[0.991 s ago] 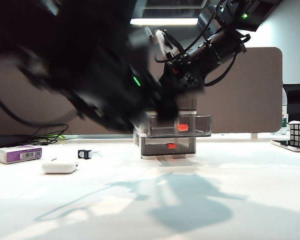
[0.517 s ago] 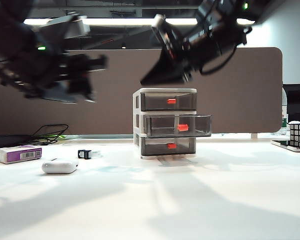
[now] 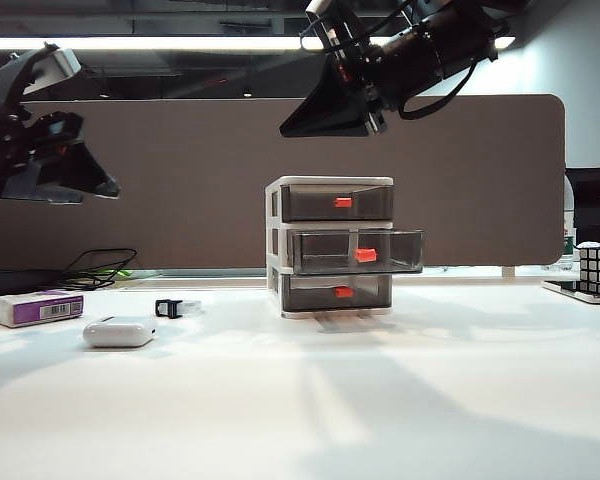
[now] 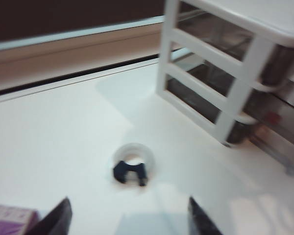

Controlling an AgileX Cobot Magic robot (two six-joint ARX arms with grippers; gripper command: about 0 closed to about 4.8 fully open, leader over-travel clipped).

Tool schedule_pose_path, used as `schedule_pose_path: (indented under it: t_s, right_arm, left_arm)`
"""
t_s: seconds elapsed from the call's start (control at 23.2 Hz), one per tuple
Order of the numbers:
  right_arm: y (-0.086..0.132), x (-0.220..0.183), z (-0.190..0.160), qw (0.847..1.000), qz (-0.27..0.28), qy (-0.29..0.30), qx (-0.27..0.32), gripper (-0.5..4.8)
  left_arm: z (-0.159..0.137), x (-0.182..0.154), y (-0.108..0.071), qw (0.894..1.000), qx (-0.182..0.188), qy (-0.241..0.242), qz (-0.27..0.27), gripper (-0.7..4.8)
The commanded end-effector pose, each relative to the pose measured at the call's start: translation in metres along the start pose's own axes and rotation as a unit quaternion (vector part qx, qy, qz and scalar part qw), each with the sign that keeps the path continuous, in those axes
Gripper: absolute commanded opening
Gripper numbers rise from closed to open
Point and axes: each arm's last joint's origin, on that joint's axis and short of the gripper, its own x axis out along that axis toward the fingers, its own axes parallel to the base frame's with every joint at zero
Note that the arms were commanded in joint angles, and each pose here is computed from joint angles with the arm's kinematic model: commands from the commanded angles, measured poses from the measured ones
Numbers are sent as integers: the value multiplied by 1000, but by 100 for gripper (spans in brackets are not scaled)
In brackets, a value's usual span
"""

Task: Open the second layer of the drawer on the table, pick up the earphone case on the table and put it in, and finally close the drawer.

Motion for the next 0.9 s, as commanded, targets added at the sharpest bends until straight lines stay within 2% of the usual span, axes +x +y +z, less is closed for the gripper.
schedule_pose_path:
  t_s: [0.04, 0.13, 0.34, 0.39, 0.47, 0.78, 0.9]
  right_arm:
    - [2, -2, 3, 1000, 0, -3, 2, -5]
    - [2, -2, 3, 1000, -1, 0, 6, -5]
    - [2, -2, 1, 1000, 0, 7, 13, -5]
    - [3, -2, 0, 1000, 0, 11, 15, -5]
    - [2, -3, -1, 1000, -1, 13, 15, -5]
    - [3, -2, -3, 1000, 2, 21, 15, -5]
    - [3, -3, -4, 1000, 3, 25, 15, -5]
  left_arm:
    - [-9, 4, -4, 993, 93, 17, -66, 315]
    - [-16, 5, -4, 988, 131, 40, -77, 313]
    - [-37, 12, -1, 978, 155, 88, -104, 276]
    - [-41, 13, 0, 977, 145, 90, -126, 270]
    - [-46, 15, 4, 977, 132, 104, -135, 267]
    - [-52, 18, 20, 972, 117, 96, -177, 267]
    - [-53, 24, 29, 968, 118, 115, -190, 264]
